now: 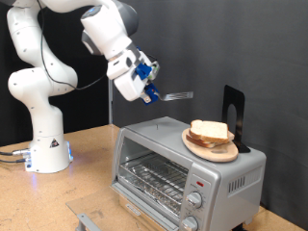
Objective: Make a piece of toast with the oven
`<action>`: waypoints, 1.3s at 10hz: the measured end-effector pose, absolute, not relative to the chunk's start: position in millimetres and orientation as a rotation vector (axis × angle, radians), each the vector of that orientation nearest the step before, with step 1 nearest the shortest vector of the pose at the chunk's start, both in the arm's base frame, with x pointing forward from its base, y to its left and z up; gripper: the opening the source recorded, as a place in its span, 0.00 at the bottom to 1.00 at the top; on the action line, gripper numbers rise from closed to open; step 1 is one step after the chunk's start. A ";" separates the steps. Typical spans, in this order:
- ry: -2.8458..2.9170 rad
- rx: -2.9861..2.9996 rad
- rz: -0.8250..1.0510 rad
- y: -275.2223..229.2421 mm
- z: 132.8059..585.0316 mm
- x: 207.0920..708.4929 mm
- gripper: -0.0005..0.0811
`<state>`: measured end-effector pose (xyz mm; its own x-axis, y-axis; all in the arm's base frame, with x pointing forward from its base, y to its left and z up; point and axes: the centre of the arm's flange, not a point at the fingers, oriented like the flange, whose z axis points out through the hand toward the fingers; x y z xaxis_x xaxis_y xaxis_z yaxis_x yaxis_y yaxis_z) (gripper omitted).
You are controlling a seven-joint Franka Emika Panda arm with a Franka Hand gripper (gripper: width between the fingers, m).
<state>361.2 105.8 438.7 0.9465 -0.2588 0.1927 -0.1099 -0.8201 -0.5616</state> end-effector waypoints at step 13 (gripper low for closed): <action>0.388 -2.627 -0.188 -7.3 442.7 361.3 0.56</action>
